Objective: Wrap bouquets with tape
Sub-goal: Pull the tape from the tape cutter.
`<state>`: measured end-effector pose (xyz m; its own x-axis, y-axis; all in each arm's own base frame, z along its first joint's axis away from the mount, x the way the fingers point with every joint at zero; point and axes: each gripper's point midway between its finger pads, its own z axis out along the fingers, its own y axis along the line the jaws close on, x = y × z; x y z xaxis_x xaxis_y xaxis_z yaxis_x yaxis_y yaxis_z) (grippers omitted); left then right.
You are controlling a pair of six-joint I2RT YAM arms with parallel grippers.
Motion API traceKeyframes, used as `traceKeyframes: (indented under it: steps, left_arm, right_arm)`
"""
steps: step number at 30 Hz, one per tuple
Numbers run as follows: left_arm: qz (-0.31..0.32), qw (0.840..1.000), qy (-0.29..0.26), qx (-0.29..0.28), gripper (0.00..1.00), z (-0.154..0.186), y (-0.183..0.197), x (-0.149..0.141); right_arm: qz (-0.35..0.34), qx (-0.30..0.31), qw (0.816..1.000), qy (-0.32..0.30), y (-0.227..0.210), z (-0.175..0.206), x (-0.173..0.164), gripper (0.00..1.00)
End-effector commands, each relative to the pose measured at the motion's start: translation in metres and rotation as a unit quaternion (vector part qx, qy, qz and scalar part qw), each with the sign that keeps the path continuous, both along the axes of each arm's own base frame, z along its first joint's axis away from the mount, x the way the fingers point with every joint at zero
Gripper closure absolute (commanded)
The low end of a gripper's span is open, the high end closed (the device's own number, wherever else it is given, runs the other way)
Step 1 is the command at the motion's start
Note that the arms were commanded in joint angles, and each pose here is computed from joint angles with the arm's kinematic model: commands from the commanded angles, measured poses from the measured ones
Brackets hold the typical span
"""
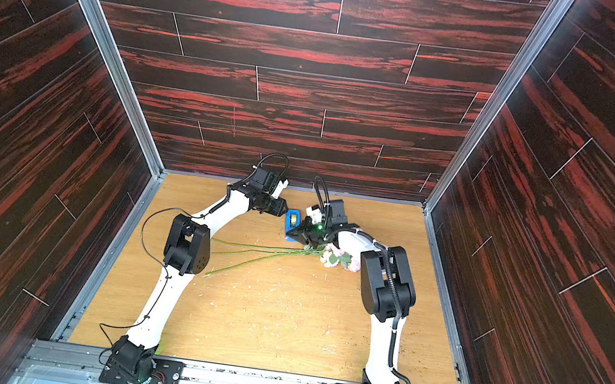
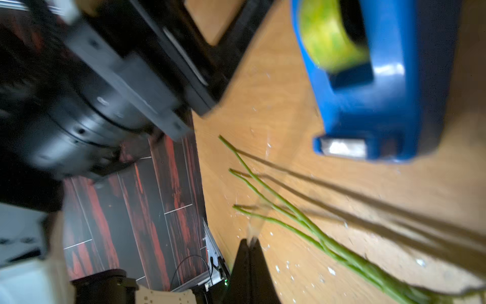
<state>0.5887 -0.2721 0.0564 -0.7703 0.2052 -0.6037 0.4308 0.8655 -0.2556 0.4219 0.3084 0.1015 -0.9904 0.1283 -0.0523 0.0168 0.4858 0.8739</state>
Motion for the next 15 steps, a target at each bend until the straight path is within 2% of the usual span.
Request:
traceKeyframes:
  steps: [1, 6, 11, 15]
  left_arm:
    - [-0.008, 0.995, 0.075, 0.058, 0.58, -0.051, 0.020, -0.031]
    - [-0.035, 0.995, 0.068, 0.062, 0.56, -0.044, 0.018, -0.035]
    - [-0.072, 0.993, 0.031, 0.088, 0.49, -0.009, 0.025, -0.039]
    - [-0.141, 0.986, -0.020, 0.086, 0.45, 0.022, 0.023, -0.058]
  right_arm:
    - [0.022, 0.031, 0.999, -0.030, 0.012, 0.040, -0.019, 1.00]
    - [0.019, 0.029, 0.999, -0.032, 0.010, 0.041, -0.026, 1.00]
    - [0.019, 0.025, 0.999, -0.034, 0.007, 0.041, -0.029, 1.00]
    - [0.019, 0.026, 0.999, -0.041, 0.006, 0.047, -0.031, 1.00]
